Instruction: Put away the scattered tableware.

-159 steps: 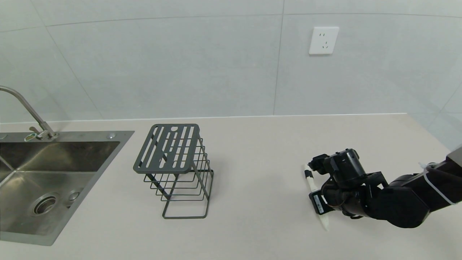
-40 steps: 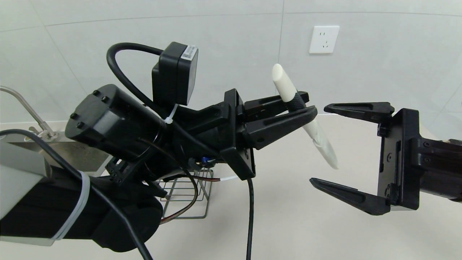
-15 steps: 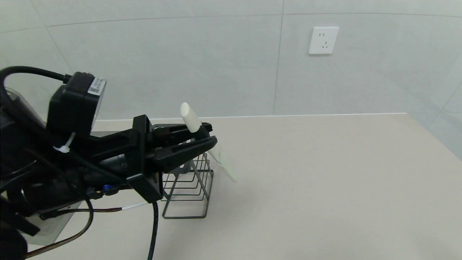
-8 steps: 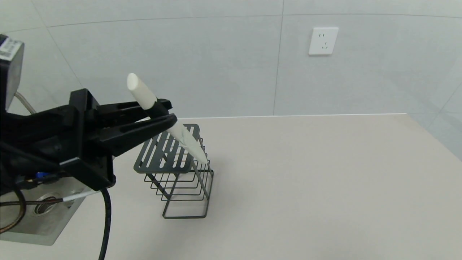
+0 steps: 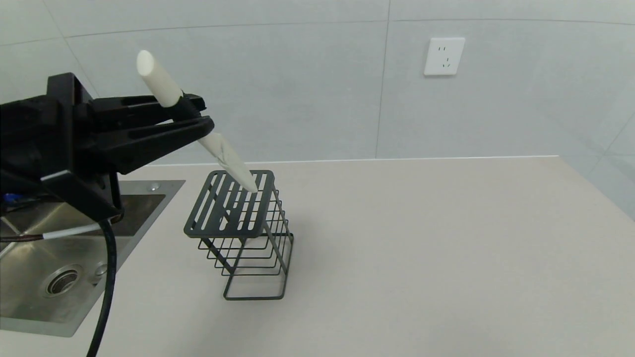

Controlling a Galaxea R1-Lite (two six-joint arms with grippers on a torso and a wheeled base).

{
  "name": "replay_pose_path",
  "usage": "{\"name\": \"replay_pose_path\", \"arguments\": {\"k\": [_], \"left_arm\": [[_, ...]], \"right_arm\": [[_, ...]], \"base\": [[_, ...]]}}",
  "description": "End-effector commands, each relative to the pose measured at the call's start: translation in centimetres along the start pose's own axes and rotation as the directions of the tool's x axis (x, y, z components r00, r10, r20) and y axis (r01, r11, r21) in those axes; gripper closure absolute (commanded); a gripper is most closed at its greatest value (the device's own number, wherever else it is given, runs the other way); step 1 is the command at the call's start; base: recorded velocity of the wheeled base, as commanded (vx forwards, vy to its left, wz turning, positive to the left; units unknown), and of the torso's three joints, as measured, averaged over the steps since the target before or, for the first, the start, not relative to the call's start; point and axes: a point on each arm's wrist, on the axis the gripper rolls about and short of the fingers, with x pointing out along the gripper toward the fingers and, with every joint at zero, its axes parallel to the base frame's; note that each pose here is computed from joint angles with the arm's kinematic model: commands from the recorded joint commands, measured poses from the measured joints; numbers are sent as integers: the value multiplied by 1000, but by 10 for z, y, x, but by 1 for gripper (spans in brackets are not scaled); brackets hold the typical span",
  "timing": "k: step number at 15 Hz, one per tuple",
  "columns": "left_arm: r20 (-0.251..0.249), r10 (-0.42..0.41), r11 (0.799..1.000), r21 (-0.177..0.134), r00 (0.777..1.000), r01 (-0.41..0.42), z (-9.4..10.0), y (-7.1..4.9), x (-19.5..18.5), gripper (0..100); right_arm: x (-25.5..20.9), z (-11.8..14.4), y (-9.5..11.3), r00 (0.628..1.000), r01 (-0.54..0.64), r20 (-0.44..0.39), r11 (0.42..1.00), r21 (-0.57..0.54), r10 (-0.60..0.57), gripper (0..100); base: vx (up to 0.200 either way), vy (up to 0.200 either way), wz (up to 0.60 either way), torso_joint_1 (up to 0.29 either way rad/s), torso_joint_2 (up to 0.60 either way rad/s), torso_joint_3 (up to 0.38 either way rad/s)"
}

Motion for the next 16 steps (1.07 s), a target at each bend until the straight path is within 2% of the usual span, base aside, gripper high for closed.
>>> {"name": "replay_pose_path", "arguments": {"k": [1,3,4,6,7,9,10,11,13,16], "left_arm": [[-9,-2,1000,4,1000,2,-1,2,2,100],[-23,-8,1000,29,1000,8,-4,2,4,100],[-24,-6,1000,30,1000,7,-5,3,4,100],[-25,-12,999,36,1000,13,-6,4,6,100],[-23,-23,999,46,999,24,-7,6,8,100],[-29,-48,997,52,998,50,-13,7,13,100],[-36,-51,998,47,998,53,-17,8,15,100],[-42,-54,998,40,998,55,-20,10,17,100],[-40,-53,998,43,998,54,-20,15,23,100],[-34,-48,997,50,998,50,-17,17,23,100]], "right_arm": [[1,0,1,998,51,-30,999,-1,-51,100],[2,0,1,998,57,-28,998,-15,-58,100],[2,1,1,998,55,-26,998,-15,-55,100],[1,2,3,999,-46,7,994,-99,47,100],[1,2,5,993,-109,24,988,-108,112,100],[1,2,6,987,-151,36,982,-113,156,100],[1,2,5,978,-198,48,973,-116,204,100],[-2,1,4,950,-288,87,950,-122,300,100],[-4,-1,1,980,-178,87,984,-13,179,100],[-6,-2,0,995,-67,80,996,65,61,100]], "base": [[0,0,0,0,0,0],[0,0,0,0,0,0],[0,0,0,0,0,0],[0,0,0,0,0,0],[0,0,0,0,0,0],[0,0,0,0,0,0],[0,0,0,0,0,0],[0,0,0,0,0,0],[0,0,0,0,0,0],[0,0,0,0,0,0]]}}
